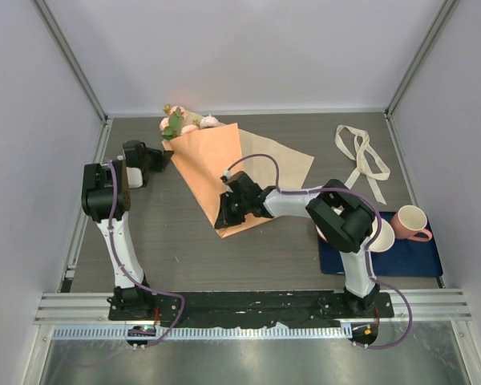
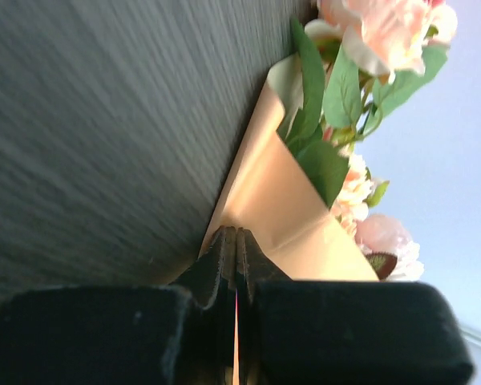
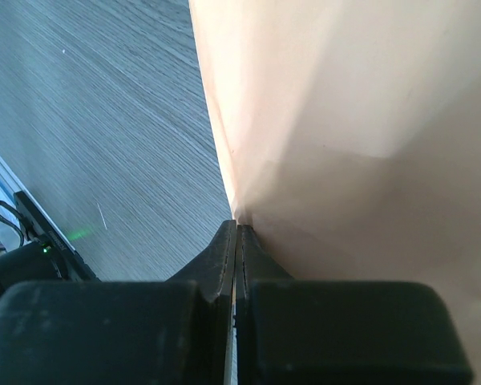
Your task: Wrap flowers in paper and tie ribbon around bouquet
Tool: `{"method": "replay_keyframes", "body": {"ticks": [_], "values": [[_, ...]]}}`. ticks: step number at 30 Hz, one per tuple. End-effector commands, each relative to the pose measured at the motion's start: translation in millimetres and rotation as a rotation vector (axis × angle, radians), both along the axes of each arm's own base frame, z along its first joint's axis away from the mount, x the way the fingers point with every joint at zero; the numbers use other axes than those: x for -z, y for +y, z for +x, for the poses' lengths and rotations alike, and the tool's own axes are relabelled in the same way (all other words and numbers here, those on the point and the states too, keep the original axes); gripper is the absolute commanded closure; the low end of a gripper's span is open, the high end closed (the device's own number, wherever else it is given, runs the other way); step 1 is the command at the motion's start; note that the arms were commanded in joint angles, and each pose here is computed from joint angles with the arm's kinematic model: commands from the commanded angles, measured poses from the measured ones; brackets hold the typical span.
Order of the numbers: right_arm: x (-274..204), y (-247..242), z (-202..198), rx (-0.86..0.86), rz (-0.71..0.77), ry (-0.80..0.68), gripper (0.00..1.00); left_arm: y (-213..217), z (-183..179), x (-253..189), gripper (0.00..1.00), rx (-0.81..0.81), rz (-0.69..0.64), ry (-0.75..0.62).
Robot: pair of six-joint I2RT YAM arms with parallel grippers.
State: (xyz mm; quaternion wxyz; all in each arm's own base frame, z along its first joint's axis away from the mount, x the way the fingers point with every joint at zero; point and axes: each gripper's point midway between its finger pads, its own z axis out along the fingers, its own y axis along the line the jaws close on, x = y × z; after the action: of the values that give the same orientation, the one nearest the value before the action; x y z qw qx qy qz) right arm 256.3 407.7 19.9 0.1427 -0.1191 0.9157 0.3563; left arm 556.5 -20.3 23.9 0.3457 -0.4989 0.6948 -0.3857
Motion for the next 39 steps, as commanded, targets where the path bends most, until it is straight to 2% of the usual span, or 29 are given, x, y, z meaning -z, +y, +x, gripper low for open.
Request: {"method": "replay_keyframes", "body": {"ticks": [1,4,11,15,18,21,23,24,26,27,28,30,31,33,34,37,39], "values": [[41.0,-22.8,-11.8,-0.006,-0.141,0.046,1.0,32.4,-16.3,61.5,1.0,-0.106,0.062,0.234],[42.6,-22.1,-12.9,-0.008,-0.142,0.051,1.0,43.7,-13.9,66.0,1.0,-0.141,0.073,0.269],[42.9,-20.6,-11.9,-0.012,-0.145,0.059,1.0,60.2,-20.5,82.4,1.0,-0.232,-0.012,0.372],[38.3,-20.3,-10.4,-0.007,-0.14,0.055,1.0,79.5,-29.5,82.3,1.0,-0.286,0.056,0.445],[34.8,-18.3,-10.0,-0.008,-0.134,0.053,1.0,76.4,-17.7,87.1,1.0,-0.22,0.064,0.453],[31.8,-17.7,-7.1,-0.002,-0.14,0.046,1.0,82.4,4.6,72.8,1.0,-0.195,0.087,0.414],[30.3,-18.8,-5.5,-0.002,-0.147,0.04,1.0,88.3,0.1,62.3,1.0,-0.186,0.141,0.438],[26.5,-17.3,-4.2,-0.001,-0.142,0.037,1.0,92.0,0.2,29.2,1.0,-0.186,0.186,0.395],[21.6,-14.3,-2.9,-0.01,-0.129,0.028,1.0,91.9,-8.1,-4.4,1.0,-0.168,0.281,0.35],[17.0,-10.7,-1.2,-0.016,-0.119,0.019,1.0,85.6,-22.5,-9.3,1.0,-0.152,0.295,0.356],[14.2,-9.6,0.0,-0.02,-0.113,0.016,1.0,76.0,-25.6,-52.3,1.0,-0.126,0.326,0.274],[4.2,-3.4,3.8,-0.035,-0.092,-0.003,1.0,54.9,-49.6,-59.8,0.96,-0.067,0.33,0.268],[-1.6,-2.3,3.8,-0.043,-0.085,-0.008,1.0,31.7,-56.4,-88.2,0.94,-0.005,0.335,0.198],[-13.5,-0.9,6.6,-0.046,-0.07,-0.029,0.98,-0.5,-81.1,-82.7,0.88,0.086,0.328,0.197],[-27.9,0.0,8.2,-0.044,-0.054,-0.055,0.97,-28.0,-86.0,-95.7,0.87,0.152,0.328,0.142],[-41.6,-6.8,7.4,-0.032,-0.044,-0.077,0.94,-100.6,-118.0,-87.7,0.85,0.372,0.312,0.111],[-47.1,-19.3,10.1,-0.009,-0.047,-0.089,0.92,-127.2,-136.8,-83.7,0.83,0.475,0.329,0.108]]}}
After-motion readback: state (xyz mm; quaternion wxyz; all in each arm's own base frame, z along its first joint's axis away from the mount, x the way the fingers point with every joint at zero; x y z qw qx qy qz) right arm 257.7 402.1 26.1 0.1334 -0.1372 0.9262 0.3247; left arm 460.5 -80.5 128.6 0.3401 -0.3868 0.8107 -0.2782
